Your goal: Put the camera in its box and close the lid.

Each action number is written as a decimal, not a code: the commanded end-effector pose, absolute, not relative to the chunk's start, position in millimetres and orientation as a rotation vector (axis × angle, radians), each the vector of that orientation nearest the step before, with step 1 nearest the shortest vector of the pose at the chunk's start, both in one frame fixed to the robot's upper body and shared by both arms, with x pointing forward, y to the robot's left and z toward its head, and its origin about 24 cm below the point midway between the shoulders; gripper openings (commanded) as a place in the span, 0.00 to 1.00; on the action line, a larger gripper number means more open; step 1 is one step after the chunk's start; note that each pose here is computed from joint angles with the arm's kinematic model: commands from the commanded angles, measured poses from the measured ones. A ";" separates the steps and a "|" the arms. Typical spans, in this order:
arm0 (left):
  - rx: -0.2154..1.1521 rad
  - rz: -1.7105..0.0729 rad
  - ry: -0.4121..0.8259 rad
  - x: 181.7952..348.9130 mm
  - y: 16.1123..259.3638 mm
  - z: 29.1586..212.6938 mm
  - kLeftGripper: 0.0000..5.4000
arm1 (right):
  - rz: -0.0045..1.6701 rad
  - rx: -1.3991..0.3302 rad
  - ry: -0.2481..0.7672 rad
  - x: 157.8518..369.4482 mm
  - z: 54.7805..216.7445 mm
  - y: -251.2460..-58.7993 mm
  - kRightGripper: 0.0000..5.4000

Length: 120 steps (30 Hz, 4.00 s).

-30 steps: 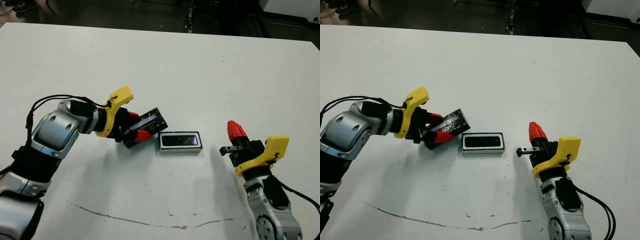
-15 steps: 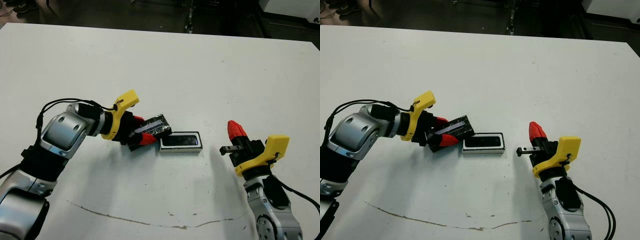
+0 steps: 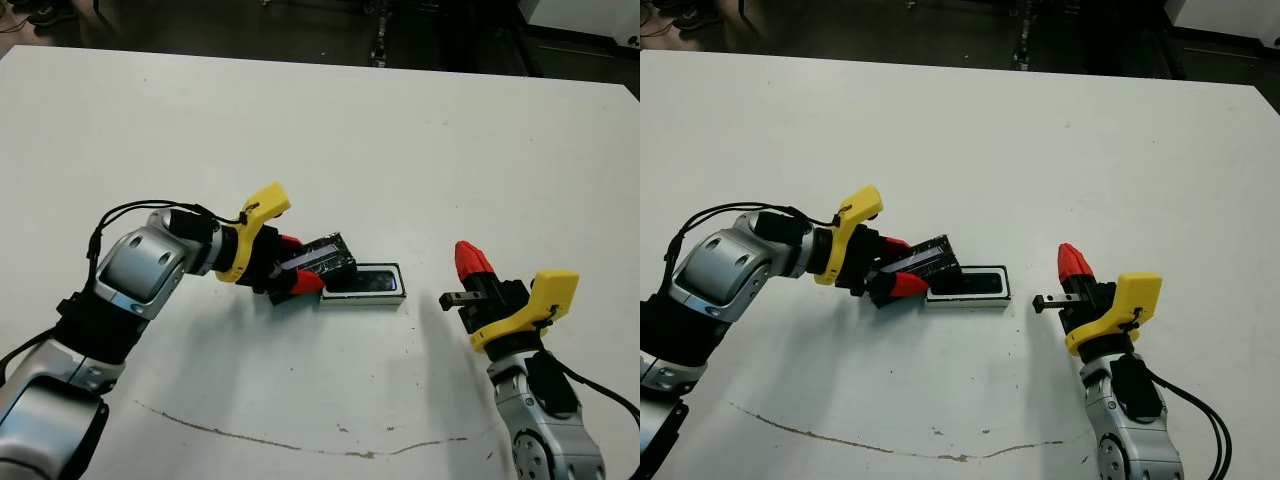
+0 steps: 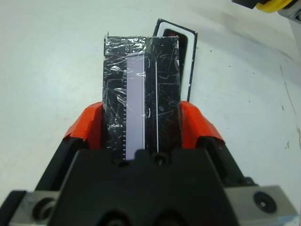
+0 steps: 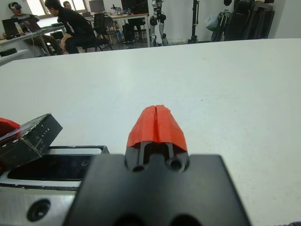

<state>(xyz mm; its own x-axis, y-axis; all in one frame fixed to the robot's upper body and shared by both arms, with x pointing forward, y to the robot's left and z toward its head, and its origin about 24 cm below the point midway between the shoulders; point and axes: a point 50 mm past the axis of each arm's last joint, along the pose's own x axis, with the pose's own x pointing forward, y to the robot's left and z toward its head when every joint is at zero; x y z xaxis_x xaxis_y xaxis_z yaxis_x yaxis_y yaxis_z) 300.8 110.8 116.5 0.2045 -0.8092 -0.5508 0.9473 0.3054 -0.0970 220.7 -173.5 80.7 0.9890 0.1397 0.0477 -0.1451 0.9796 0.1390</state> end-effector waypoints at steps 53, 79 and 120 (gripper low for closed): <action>0.367 -1.418 0.632 291.9 63.0 76.9 0.59 | 0.138 0.129 -0.019 220.2 78.6 -178.9 0.00; 0.395 -1.506 0.688 295.7 38.1 67.8 0.59 | 0.131 0.136 -0.009 219.0 77.4 -179.3 0.00; 0.296 -1.674 0.773 282.4 -6.9 52.2 0.59 | 0.113 0.120 -0.023 218.6 79.2 -184.9 0.00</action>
